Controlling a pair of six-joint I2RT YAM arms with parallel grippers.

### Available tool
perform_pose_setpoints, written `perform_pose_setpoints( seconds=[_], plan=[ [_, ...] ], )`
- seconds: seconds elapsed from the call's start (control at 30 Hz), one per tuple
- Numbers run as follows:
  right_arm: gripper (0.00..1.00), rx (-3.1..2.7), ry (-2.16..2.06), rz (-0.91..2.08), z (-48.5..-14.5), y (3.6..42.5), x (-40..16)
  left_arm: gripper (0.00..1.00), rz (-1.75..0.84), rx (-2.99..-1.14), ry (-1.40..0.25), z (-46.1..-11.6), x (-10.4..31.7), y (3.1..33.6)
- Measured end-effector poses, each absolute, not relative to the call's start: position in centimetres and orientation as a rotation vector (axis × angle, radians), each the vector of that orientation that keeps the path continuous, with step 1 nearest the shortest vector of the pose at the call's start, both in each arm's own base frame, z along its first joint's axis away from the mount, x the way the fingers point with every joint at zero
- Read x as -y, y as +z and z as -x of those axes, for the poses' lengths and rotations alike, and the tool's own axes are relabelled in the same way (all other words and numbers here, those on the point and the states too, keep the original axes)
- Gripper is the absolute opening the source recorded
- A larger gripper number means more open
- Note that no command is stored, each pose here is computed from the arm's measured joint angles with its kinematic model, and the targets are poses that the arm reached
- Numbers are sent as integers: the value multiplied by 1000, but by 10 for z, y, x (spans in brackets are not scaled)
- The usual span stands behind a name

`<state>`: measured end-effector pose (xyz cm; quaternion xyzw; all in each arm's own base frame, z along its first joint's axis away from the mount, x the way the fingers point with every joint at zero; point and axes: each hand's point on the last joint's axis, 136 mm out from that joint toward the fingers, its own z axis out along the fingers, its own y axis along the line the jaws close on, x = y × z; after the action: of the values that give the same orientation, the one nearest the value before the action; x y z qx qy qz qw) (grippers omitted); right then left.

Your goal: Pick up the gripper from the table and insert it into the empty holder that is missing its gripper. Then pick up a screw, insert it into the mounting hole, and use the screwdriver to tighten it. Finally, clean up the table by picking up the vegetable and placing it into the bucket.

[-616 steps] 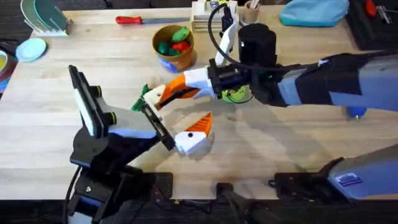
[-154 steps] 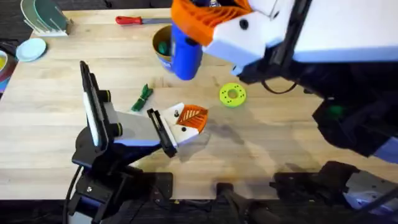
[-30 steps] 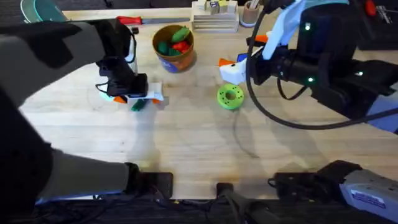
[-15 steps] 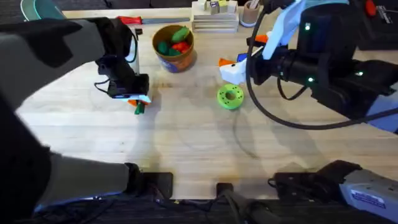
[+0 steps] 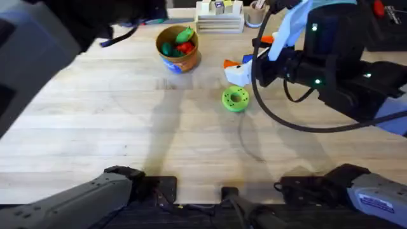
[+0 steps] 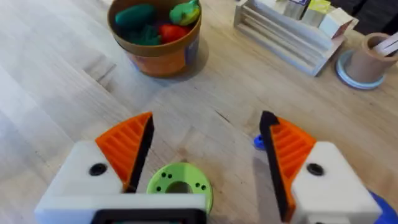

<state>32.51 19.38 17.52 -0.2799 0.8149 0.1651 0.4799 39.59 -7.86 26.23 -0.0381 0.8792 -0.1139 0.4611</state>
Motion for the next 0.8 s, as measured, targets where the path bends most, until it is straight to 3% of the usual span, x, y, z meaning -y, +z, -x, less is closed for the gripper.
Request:
perform_pose_setpoints(
  seconds=[0.1,0.2,0.33,0.47,0.5,0.67,0.7,0.8],
  plan=[
    [991,-1988,403,683,-325,175,-194,20,104,-2160,-348,-410,104,252],
    [991,-1989,403,683,-325,175,-194,20,121,-2235,-363,-420,117,220],
    [992,-1988,403,683,-325,175,-194,20,165,-2331,-338,-427,118,179],
    [991,-1988,403,683,-325,175,-194,28,201,-2368,-306,-427,114,165],
    [992,-1988,403,683,-325,175,-194,124,208,-2366,-305,-427,113,165],
    [991,-1988,403,683,-325,175,-194,875,236,-2356,-302,-428,111,167],
    [991,-1988,403,683,-325,175,-194,965,245,-2355,-304,-428,111,167],
    [991,-1989,403,683,-325,175,-194,992,248,-2353,-305,-429,111,167]
  ],
)
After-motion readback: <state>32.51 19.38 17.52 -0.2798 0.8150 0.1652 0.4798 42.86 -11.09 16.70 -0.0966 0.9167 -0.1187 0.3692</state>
